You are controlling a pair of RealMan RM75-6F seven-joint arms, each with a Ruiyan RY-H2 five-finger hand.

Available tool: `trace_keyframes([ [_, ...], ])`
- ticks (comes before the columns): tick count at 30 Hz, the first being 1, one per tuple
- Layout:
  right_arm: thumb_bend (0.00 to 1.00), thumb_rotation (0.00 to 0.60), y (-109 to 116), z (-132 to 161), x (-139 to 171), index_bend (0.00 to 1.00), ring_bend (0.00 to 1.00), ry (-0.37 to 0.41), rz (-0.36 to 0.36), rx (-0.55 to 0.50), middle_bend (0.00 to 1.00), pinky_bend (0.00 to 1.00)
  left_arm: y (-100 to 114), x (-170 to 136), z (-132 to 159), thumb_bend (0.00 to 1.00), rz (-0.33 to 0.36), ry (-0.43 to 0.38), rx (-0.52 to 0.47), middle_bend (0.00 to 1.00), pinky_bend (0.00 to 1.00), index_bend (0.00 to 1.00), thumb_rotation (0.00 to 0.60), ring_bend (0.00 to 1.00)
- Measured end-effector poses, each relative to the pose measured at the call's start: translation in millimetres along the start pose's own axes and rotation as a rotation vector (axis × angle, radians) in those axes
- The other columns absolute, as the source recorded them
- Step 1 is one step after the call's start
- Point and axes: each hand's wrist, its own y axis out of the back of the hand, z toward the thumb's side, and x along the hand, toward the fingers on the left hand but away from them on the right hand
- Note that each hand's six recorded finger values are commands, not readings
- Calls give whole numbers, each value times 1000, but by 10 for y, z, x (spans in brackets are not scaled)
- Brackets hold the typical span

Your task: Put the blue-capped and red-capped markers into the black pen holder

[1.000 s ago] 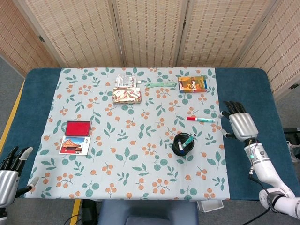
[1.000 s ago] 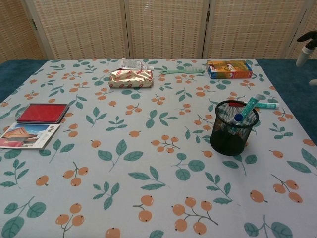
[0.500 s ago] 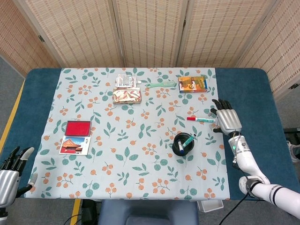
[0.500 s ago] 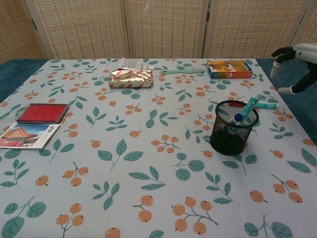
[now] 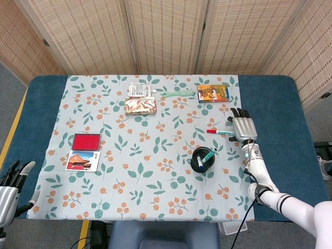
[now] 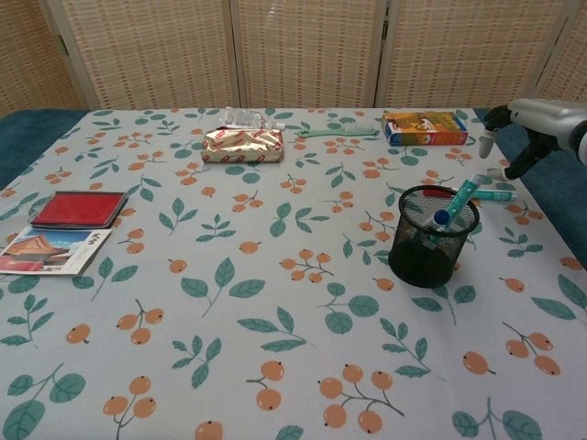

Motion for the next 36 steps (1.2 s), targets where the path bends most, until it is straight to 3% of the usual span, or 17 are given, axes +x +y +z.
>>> trace_keyframes([
  [36, 335, 600, -392, 334, -382, 437, 0, -14, 89, 83, 69, 0, 110, -22, -96, 400, 28, 19, -24, 172, 263, 97, 600, 34],
])
